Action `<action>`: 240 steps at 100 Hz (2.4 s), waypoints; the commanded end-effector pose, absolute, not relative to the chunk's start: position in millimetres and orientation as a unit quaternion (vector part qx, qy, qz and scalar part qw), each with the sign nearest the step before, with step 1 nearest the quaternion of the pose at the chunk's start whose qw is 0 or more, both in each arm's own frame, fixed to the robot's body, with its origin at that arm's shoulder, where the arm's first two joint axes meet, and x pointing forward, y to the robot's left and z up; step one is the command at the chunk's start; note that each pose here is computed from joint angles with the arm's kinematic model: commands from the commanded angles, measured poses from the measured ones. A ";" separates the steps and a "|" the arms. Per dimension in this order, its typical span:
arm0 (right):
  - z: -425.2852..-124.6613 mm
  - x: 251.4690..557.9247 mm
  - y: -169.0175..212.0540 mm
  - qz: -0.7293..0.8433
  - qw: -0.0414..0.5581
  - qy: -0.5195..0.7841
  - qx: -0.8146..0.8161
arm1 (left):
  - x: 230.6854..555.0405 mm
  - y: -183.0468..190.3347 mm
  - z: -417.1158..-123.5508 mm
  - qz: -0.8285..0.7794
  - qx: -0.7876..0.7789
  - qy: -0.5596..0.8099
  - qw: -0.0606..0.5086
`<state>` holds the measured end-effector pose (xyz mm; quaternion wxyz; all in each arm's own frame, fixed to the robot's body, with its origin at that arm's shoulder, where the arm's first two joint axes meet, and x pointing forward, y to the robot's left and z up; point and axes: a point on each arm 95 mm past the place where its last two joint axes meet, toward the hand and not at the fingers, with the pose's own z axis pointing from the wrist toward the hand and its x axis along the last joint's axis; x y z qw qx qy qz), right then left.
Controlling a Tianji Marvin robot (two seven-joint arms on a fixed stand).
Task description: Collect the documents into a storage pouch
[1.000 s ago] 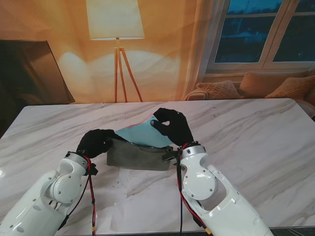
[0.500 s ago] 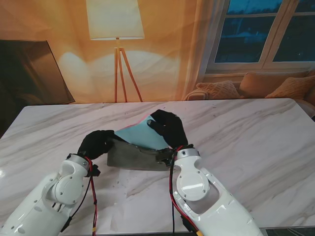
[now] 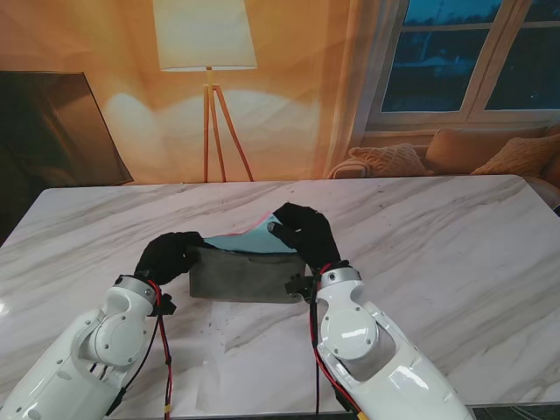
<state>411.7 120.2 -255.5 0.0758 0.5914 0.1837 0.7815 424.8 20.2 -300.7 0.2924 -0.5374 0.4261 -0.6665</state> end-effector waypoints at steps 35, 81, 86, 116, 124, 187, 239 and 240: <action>-253.9 418.3 100.3 0.777 0.099 0.196 0.590 | 425.4 19.1 -299.2 -0.668 -0.530 0.435 0.289; -247.1 420.6 96.4 0.791 0.149 0.248 0.540 | 422.7 21.3 -297.7 -0.677 -0.506 0.448 0.291; -246.9 420.7 96.5 0.792 0.154 0.253 0.533 | 422.5 21.1 -297.9 -0.678 -0.506 0.448 0.289; -246.5 421.0 93.7 0.798 0.173 0.275 0.507 | 419.4 20.6 -296.1 -0.684 -0.491 0.456 0.288; -247.1 420.8 92.5 0.801 0.179 0.280 0.498 | 418.6 20.2 -295.4 -0.685 -0.489 0.457 0.288; -244.7 421.5 88.8 0.800 0.214 0.333 0.450 | 416.9 19.0 -292.9 -0.689 -0.478 0.463 0.287; -223.4 418.5 92.0 0.811 0.170 0.277 0.487 | 417.0 15.8 -291.7 -0.700 -0.475 0.460 0.269; -223.0 418.4 92.2 0.811 0.168 0.277 0.488 | 417.0 15.4 -291.8 -0.701 -0.475 0.459 0.268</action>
